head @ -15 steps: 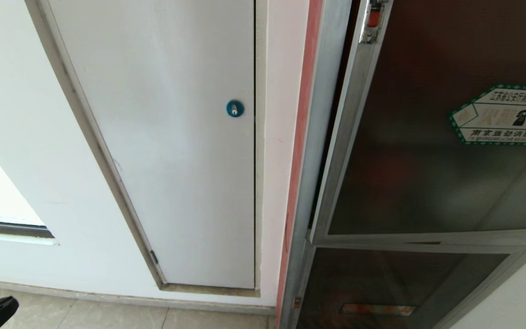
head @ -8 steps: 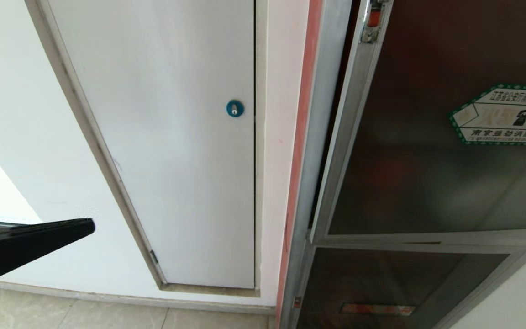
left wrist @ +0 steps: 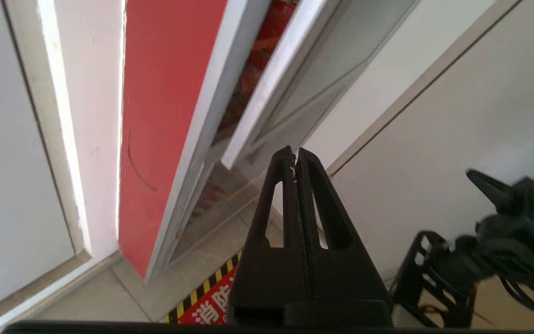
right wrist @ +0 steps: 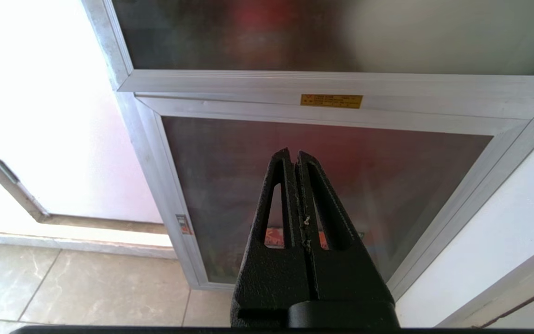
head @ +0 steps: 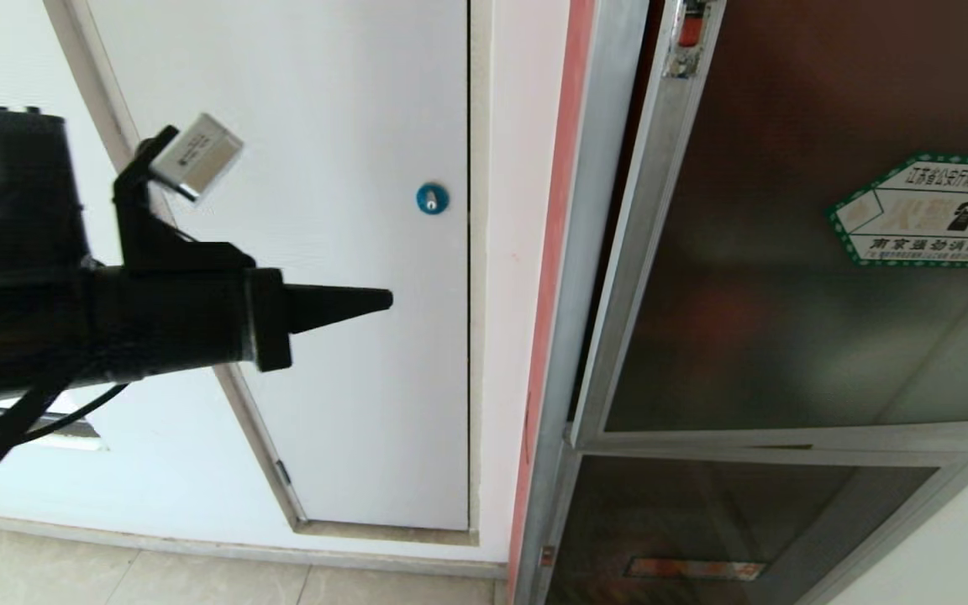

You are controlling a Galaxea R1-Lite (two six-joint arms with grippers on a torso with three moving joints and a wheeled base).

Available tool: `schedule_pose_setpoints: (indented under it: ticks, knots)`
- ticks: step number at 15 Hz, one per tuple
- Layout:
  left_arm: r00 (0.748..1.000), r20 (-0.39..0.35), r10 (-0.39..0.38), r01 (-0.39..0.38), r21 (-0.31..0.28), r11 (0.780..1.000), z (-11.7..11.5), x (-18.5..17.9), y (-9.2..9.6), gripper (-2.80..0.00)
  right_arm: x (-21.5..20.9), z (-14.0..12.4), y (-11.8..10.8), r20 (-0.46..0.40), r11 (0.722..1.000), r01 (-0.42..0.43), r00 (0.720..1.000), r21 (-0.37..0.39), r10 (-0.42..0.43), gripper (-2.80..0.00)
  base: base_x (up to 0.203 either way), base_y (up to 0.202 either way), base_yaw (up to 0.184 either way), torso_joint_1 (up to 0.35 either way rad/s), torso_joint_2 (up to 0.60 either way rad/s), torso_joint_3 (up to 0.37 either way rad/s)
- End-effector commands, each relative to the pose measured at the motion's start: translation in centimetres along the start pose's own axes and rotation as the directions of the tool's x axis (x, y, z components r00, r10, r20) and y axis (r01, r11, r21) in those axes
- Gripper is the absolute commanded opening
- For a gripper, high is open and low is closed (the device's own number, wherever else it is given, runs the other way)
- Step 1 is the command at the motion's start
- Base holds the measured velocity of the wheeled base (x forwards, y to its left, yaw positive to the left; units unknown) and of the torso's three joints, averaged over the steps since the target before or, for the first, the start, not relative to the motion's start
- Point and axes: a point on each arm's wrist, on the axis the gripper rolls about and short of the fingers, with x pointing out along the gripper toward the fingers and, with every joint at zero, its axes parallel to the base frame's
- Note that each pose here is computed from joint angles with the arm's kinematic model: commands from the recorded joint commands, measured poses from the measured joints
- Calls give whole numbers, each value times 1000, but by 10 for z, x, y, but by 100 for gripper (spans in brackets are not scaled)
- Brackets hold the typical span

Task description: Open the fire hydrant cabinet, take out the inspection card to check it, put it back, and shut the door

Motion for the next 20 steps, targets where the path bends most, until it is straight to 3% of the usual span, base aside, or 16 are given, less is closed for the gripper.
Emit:
schedule_pose_setpoints:
  ticks: [1, 6, 11, 16, 20]
  knots:
    - [998, -56, -8, 6, -36, 999, -4, 44, 25, -280, 0, 0, 0, 3, 1000, -1, 1000, 0, 1, -280, 0, 0, 0, 0, 0, 0]
    - [996, -44, -74, 73, -24, 997, 9, 104, 35, -280, 0, 0, 0, 2, 1000, -1, 1000, 0, 1, -280, 0, 0, 0, 0, 0, 0]
    - [988, -71, -139, 137, -25, 990, -1, 154, 33, -280, 0, 0, 0, 2, 1000, -1, 1000, 0, 1, -280, 0, 0, 0, 0, 0, 0]
    - [974, -96, -204, 203, -21, 979, -13, 187, 15, -280, 0, 0, 0, 0, 1000, 0, 1000, 0, 0, -280, 0, 0, 0, 0, 0, 0]
    - [974, -98, -202, 201, -18, 979, -20, 207, 24, -280, 0, 0, 0, 1, 1000, 0, 1000, 0, 0, -280, 0, 0, 0, 0, 0, 0]
